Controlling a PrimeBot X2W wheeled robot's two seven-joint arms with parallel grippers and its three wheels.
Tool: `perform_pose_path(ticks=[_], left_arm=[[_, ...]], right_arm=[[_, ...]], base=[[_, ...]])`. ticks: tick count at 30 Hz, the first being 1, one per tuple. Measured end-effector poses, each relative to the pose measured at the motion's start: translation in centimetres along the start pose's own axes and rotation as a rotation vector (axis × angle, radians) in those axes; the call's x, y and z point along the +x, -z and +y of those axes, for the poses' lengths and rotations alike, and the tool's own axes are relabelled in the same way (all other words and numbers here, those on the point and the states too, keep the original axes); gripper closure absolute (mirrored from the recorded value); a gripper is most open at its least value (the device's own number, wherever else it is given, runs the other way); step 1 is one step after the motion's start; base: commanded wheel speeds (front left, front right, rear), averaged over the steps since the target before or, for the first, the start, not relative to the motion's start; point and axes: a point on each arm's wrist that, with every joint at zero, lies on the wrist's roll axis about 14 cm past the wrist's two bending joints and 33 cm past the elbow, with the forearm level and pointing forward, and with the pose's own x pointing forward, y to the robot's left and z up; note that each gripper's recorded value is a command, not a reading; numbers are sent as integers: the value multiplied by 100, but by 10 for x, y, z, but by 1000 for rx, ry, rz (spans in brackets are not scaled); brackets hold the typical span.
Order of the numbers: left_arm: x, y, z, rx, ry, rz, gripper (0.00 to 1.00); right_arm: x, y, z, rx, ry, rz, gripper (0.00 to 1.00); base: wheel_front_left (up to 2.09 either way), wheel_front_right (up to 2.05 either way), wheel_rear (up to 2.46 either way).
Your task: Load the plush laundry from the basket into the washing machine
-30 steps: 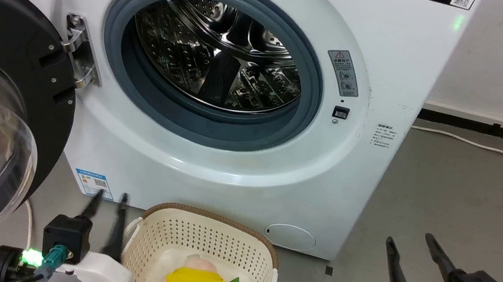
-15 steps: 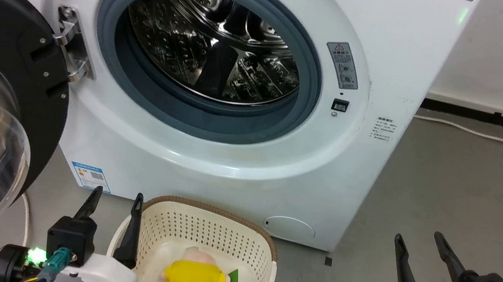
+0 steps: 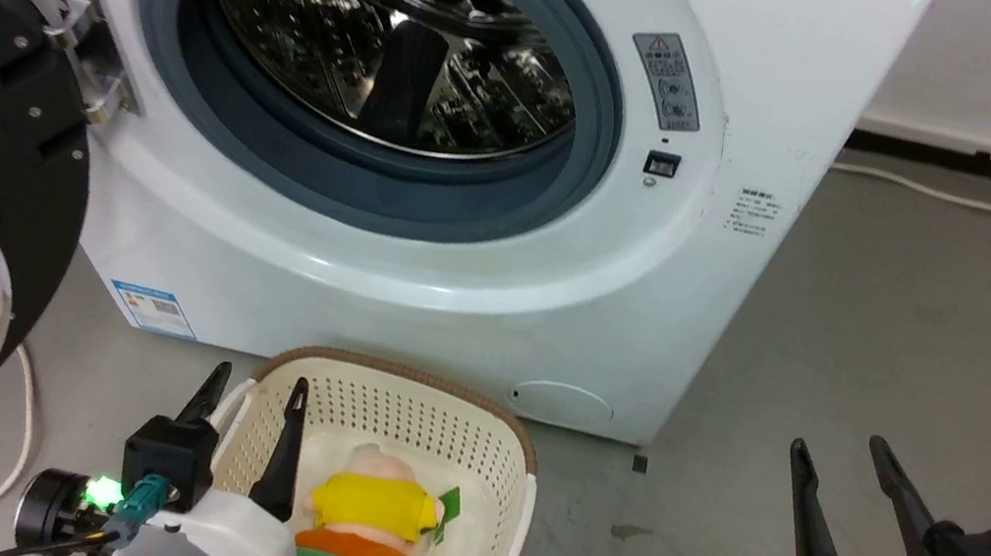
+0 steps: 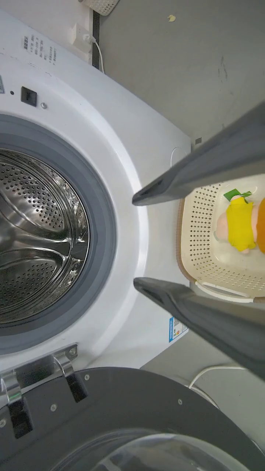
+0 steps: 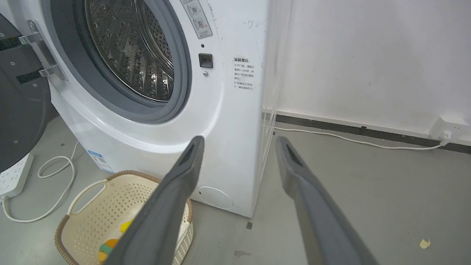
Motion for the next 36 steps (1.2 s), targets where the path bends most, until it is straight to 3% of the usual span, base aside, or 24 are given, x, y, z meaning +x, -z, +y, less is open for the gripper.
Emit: perform_pose_path(ticks=[21,36], left_arm=[[56,81,-29,-18,113,228,0],[72,185,-38,8,184,547,0]], right_arm=[[16,27,-22,49,65,45,0],[29,63,-32,91,98,119,0]], base=[[0,0,0],[0,0,0]])
